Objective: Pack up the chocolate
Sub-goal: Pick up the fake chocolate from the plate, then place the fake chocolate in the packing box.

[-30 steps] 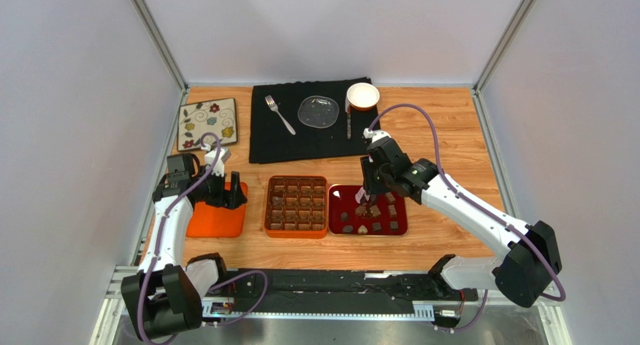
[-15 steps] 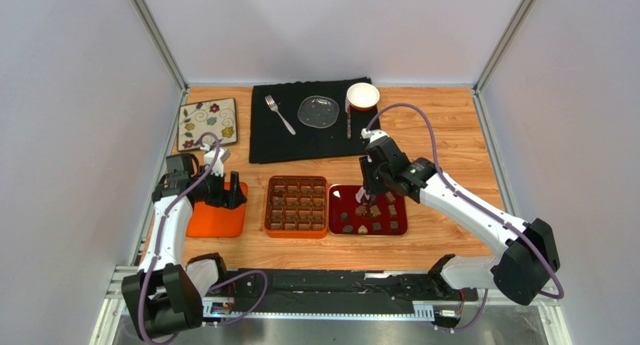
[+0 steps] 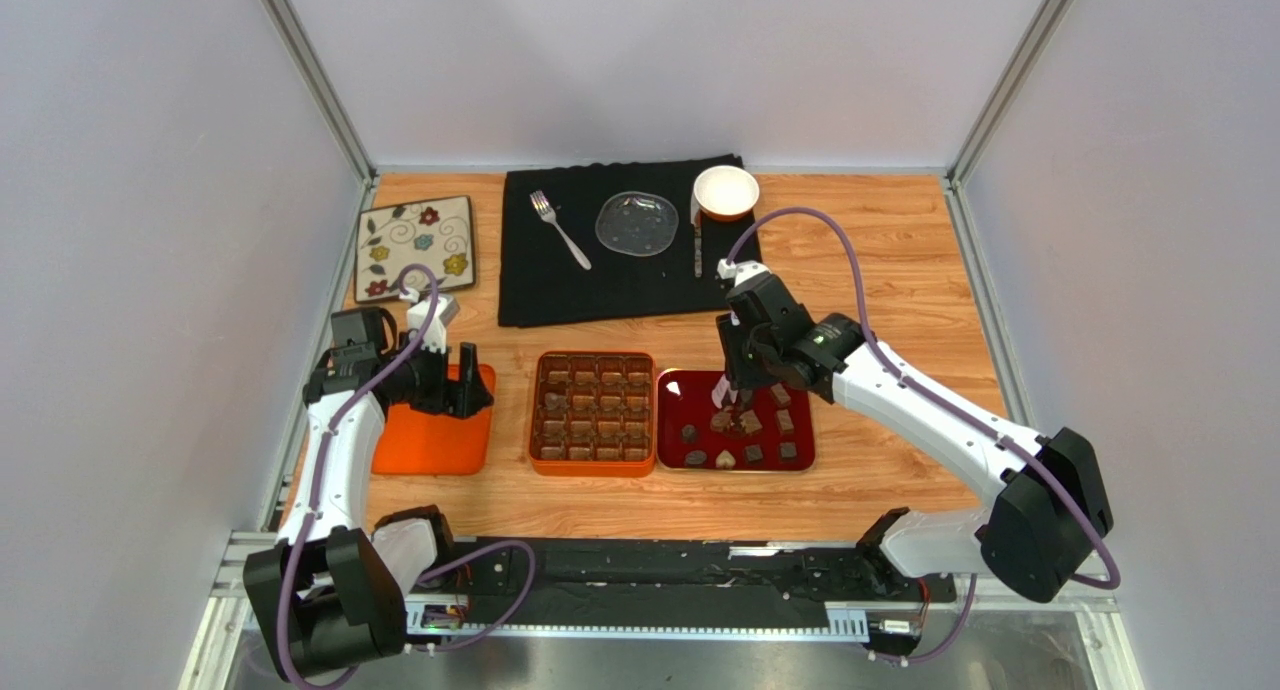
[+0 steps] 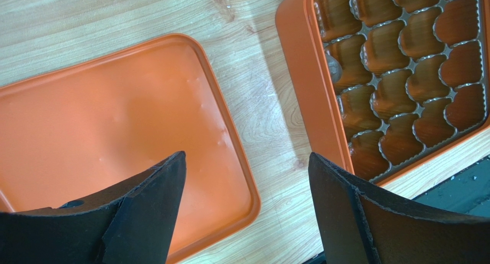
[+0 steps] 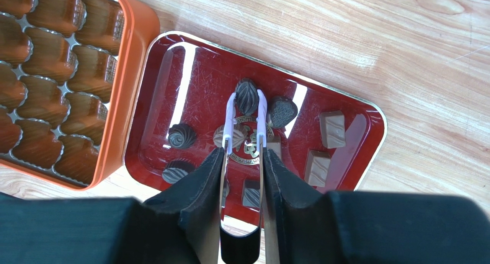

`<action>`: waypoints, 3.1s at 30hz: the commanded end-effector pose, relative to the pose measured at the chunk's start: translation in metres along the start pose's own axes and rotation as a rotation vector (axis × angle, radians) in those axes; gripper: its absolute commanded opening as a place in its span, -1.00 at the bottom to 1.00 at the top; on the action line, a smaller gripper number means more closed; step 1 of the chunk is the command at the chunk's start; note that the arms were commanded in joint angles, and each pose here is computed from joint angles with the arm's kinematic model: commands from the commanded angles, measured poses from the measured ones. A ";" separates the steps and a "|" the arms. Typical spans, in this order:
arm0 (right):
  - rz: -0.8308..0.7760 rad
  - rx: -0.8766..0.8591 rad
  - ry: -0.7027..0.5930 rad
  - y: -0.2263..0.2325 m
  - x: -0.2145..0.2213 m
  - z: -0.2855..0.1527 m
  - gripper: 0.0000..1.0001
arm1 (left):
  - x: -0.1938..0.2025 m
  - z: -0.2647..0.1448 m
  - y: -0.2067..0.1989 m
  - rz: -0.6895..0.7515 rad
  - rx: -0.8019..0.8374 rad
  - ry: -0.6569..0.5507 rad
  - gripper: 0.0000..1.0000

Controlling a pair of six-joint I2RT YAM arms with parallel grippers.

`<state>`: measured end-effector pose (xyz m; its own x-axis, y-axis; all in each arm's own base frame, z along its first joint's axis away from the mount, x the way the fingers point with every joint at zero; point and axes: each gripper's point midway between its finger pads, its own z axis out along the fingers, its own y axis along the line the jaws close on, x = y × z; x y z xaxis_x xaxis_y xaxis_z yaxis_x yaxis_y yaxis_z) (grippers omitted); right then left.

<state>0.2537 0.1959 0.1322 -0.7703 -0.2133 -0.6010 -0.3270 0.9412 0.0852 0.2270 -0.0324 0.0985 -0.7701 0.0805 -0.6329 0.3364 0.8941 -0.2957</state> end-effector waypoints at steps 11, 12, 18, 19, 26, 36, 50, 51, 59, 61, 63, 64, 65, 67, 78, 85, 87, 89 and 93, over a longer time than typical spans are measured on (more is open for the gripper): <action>-0.041 -0.193 -0.246 0.057 -0.086 -0.068 -0.60 | -0.005 0.000 0.004 0.029 -0.001 -0.022 0.70; -0.047 -0.207 -0.256 0.063 -0.090 -0.072 -0.60 | -0.005 0.000 0.003 0.029 0.000 -0.023 0.70; -0.083 -0.312 -0.266 0.110 -0.109 -0.074 -0.61 | -0.006 -0.001 -0.001 0.017 0.020 -0.028 0.70; -0.087 -0.324 -0.272 0.117 -0.112 -0.072 -0.61 | -0.006 -0.001 -0.001 0.015 0.020 -0.025 0.70; -0.149 -0.395 -0.245 0.173 -0.120 -0.047 -0.61 | -0.002 0.000 -0.001 0.007 0.026 -0.020 0.70; -0.171 -0.460 -0.233 0.215 -0.135 -0.019 -0.61 | -0.001 -0.004 -0.002 0.002 0.034 -0.032 0.70; -0.170 -0.483 -0.215 0.231 -0.135 -0.002 -0.52 | -0.001 -0.006 0.000 -0.003 0.034 -0.043 0.70; -0.170 -0.483 -0.215 0.232 -0.136 -0.001 -0.52 | -0.001 -0.006 0.000 -0.005 0.034 -0.045 0.70; -0.176 -0.477 -0.214 0.233 -0.137 0.004 -0.50 | 0.000 -0.008 0.002 -0.007 0.036 -0.048 0.70; -0.180 -0.473 -0.212 0.232 -0.136 0.005 -0.48 | 0.000 -0.008 0.002 -0.009 0.035 -0.049 0.70; -0.179 -0.472 -0.209 0.232 -0.134 0.005 -0.48 | 0.000 -0.008 0.002 -0.008 0.036 -0.049 0.70; -0.182 -0.472 -0.209 0.232 -0.134 0.005 -0.47 | 0.000 -0.008 0.003 -0.007 0.036 -0.050 0.70; -0.182 -0.468 -0.204 0.231 -0.133 0.006 -0.47 | 0.001 -0.008 0.003 -0.010 0.036 -0.049 0.70; -0.183 -0.466 -0.204 0.230 -0.132 0.006 -0.46 | 0.000 -0.008 0.002 -0.010 0.039 -0.049 0.70; -0.191 -0.450 -0.204 0.225 -0.130 0.005 -0.30 | -0.001 -0.009 0.003 -0.010 0.036 -0.052 0.70; -0.192 -0.444 -0.217 0.222 -0.132 0.000 -0.38 | 0.000 -0.009 0.003 -0.012 0.038 -0.048 0.70; -0.194 -0.437 -0.224 0.218 -0.133 -0.005 -0.40 | 0.000 -0.009 0.004 -0.009 0.036 -0.050 0.69; -0.195 -0.395 -0.224 0.208 -0.132 -0.005 -0.42 | 0.001 -0.009 0.005 -0.011 0.032 -0.046 0.69; -0.174 -0.367 -0.249 0.183 -0.130 -0.026 -0.46 | 0.004 -0.009 0.005 -0.012 0.033 -0.043 0.69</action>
<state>0.2785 0.4167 0.1980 -0.6054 -0.3196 -0.7290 -0.6582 0.7160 0.2327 0.2213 -0.0245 0.0981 -0.7689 0.0321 -0.6385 0.3183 0.8854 -0.3388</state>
